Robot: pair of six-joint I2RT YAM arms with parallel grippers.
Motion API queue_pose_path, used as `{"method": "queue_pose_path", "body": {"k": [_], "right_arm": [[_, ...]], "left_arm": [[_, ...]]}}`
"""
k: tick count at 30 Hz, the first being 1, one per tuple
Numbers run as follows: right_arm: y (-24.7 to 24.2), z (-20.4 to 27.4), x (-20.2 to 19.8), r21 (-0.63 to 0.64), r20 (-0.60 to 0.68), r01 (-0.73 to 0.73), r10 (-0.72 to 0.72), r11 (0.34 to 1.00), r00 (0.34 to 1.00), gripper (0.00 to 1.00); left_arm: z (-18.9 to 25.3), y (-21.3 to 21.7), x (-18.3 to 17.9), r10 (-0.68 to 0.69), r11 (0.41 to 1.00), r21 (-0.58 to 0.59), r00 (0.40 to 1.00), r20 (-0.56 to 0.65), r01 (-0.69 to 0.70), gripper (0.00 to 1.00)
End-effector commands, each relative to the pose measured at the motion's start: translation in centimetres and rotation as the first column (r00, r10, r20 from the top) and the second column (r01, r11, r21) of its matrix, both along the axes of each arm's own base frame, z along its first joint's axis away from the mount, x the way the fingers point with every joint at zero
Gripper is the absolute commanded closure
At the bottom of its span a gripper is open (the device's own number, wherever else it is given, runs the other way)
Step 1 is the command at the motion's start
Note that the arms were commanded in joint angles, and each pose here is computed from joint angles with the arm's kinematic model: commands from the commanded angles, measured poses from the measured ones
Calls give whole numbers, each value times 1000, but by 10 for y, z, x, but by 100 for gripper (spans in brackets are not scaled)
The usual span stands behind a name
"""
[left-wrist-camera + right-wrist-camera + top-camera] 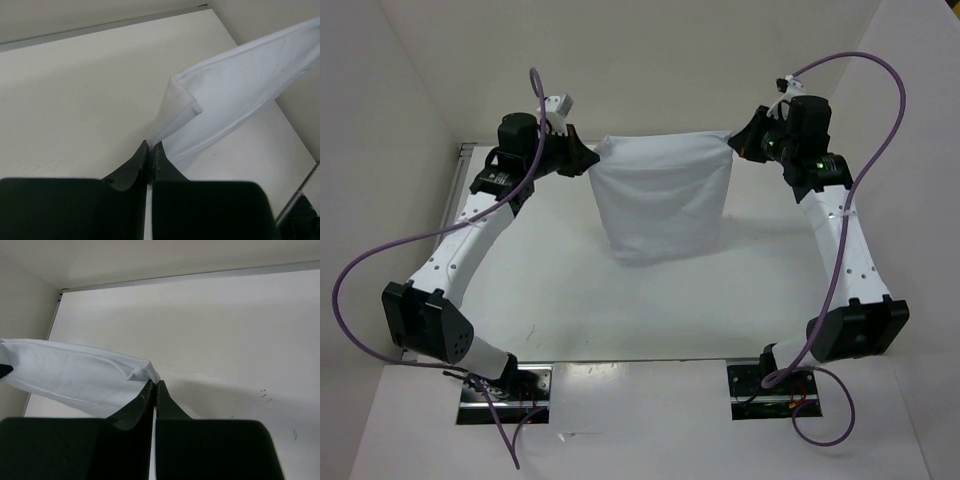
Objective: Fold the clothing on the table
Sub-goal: Flatten the skirt out
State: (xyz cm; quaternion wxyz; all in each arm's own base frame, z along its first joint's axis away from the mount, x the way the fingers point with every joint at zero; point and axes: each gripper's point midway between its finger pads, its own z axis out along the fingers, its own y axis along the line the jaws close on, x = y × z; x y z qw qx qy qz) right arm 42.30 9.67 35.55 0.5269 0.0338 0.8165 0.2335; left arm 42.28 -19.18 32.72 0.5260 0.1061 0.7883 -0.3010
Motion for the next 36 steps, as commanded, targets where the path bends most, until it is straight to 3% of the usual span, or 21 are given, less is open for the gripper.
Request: {"method": "queue_pose_path", "body": {"k": [1, 4, 7, 8, 9, 11, 12, 14, 15, 16, 19, 21, 23, 25, 26, 29, 30, 32, 34, 35, 36], "right_arm": [[-13, 82, -38, -14, 234, 51, -47, 999, 971, 100], [-25, 91, -27, 10, 231, 136, -135, 991, 964, 100], [-32, 56, 18, 5, 85, 217, -217, 976, 972, 100], [-33, 42, 26, -6, 22, 233, -232, 973, 972, 100], [-34, 24, 47, -11, -32, 262, -262, 965, 964, 100], [-32, 74, 50, 24, 83, 292, -293, 956, 952, 100], [-28, 94, 47, 55, 133, 294, -298, 954, 945, 100], [-16, 170, 15, 135, 360, 269, -300, 954, 884, 100], [-11, 165, 7, 129, 383, 259, -289, 957, 877, 100], [-12, 194, -24, 161, 463, 234, -282, 959, 840, 100], [-14, 179, -32, 117, 423, 244, -271, 963, 865, 100], [9, 150, -35, 28, 350, 135, -136, 990, 927, 100], [37, 142, -66, -39, 375, -73, 82, 997, 923, 100], [47, 174, -115, -69, 505, -195, 203, 978, 839, 100], [56, 178, -133, -92, 525, -270, 278, 958, 805, 100], [51, 208, -166, -130, 608, -282, 301, 951, 735, 100], [49, 214, -168, -128, 619, -271, 290, 954, 730, 100], [38, 221, -154, -93, 623, -189, 205, 978, 755, 100], [29, 205, -121, -69, 561, -102, 123, 992, 819, 100], [18, 183, -77, -33, 477, 22, -3, 999, 879, 100], [9, 166, -52, -23, 419, 107, -88, 994, 904, 100]], "left_arm": [[84, 7, -29, -37, 995, -87, 980, 198, 55, 100], [92, 17, -18, 15, 996, -86, 979, 203, 3, 100], [56, 25, 32, 103, 994, -39, 992, 72, -100, 100], [17, 26, 57, 116, 993, -3, 992, -40, -116, 100], [50, 27, 68, 102, 994, -38, 995, 13, -101, 100], [69, 19, 79, 56, 995, -86, 998, 32, -53, 100], [92, 10, 70, -6, 994, -108, 997, 80, 14, 100], [167, 6, 42, -57, 985, -142, 961, 270, 98, 100], [185, 6, 30, -70, 982, -144, 944, 321, 122, 100], [204, 5, 12, -81, 983, -127, 926, 368, 136, 100], [191, 3, 3, -92, 986, -108, 949, 302, 129, 100], [166, -7, -9, -200, 971, -78, 944, 262, 227, 100], [166, -33, -63, -449, 875, -37, 837, 313, 483, 100], [166, -42, -122, -606, 757, 4, 700, 379, 653, 100], [170, -40, -137, -616, 745, 23, 675, 407, 666, 100], [193, -31, -173, -613, 748, 88, 633, 474, 658, 100], [193, -29, -177, -618, 748, 102, 632, 467, 656, 100], [202, -28, -159, -550, 807, 90, 685, 479, 584, 100], [187, -26, -119, -460, 872, 53, 779, 426, 486, 100], [152, -19, -62, -322, 942, 10, 896, 306, 335, 100], [128, -15, -31, -237, 970, -5, 947, 214, 244, 100]]}}
